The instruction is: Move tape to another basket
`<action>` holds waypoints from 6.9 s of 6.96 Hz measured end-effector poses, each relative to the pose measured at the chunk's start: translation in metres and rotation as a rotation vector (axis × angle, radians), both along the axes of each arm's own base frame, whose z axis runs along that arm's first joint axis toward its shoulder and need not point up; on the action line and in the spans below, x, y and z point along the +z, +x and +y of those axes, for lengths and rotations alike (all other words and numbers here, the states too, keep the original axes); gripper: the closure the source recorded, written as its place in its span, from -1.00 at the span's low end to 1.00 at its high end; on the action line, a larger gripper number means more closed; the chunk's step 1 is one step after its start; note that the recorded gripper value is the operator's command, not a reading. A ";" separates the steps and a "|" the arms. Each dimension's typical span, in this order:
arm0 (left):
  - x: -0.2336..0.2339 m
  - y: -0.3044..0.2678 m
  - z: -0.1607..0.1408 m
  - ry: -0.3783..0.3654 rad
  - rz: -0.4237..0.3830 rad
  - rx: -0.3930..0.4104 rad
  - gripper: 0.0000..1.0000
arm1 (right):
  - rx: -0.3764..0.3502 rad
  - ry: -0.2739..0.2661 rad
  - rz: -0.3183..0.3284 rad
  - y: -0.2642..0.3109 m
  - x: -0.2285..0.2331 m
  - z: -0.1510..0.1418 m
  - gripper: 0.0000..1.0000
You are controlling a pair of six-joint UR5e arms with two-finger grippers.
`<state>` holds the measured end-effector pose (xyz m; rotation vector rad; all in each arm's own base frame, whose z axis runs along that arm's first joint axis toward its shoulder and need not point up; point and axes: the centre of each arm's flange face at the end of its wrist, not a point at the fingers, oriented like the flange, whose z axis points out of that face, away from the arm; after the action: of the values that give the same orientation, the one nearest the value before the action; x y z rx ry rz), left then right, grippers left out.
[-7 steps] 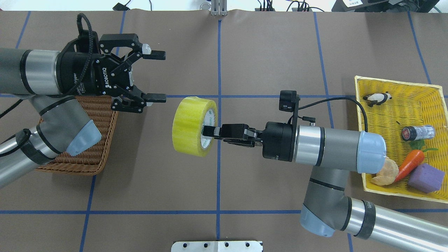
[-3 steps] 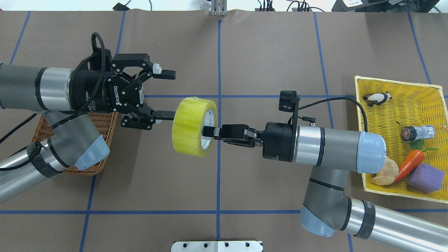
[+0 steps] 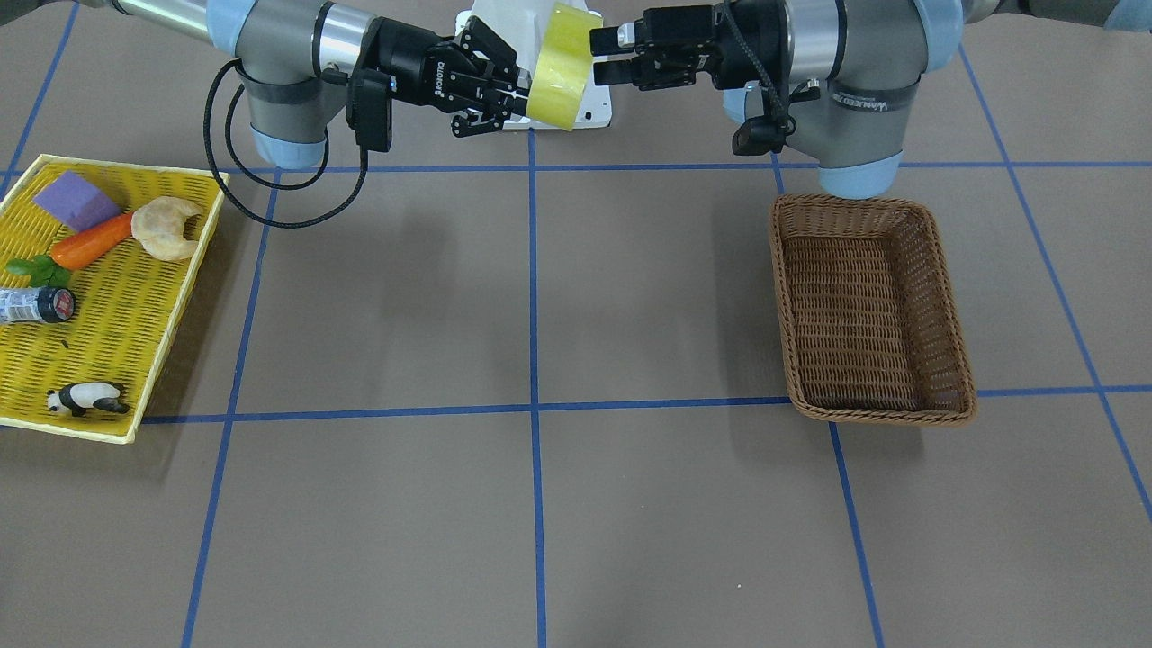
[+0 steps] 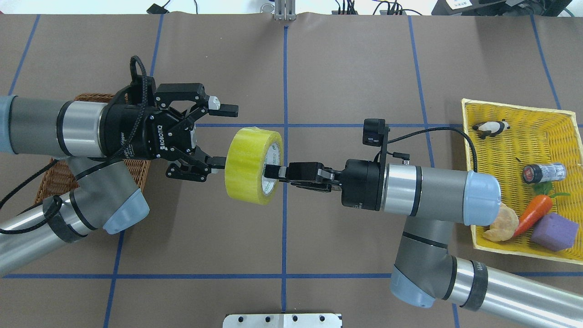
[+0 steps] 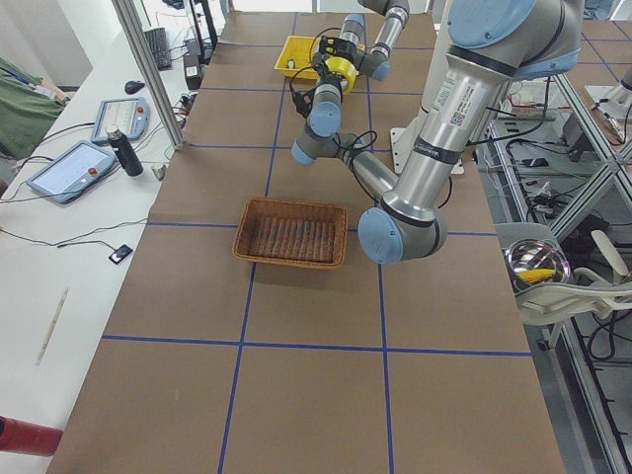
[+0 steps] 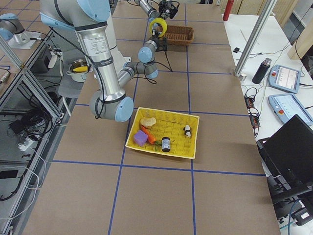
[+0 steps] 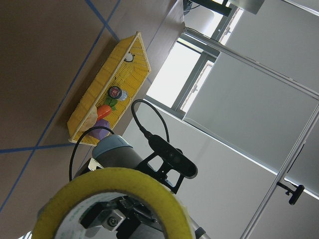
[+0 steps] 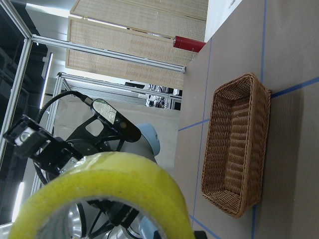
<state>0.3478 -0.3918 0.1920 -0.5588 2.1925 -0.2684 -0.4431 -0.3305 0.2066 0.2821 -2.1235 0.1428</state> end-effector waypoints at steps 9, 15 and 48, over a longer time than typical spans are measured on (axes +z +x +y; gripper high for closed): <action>-0.009 0.017 0.010 -0.048 0.044 -0.012 0.76 | 0.000 0.003 -0.004 0.000 0.000 0.000 0.35; -0.009 0.022 0.016 -0.045 0.046 0.005 1.00 | -0.031 -0.049 -0.036 0.009 -0.006 -0.002 -1.00; 0.223 -0.021 -0.106 0.445 -1.506 -0.020 -0.96 | -0.402 0.101 1.484 0.473 0.332 -0.167 -1.00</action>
<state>0.3269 -0.4978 0.4154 0.0132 0.7329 -0.1135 0.0302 -0.4977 0.5389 -0.0292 -0.6708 -0.3316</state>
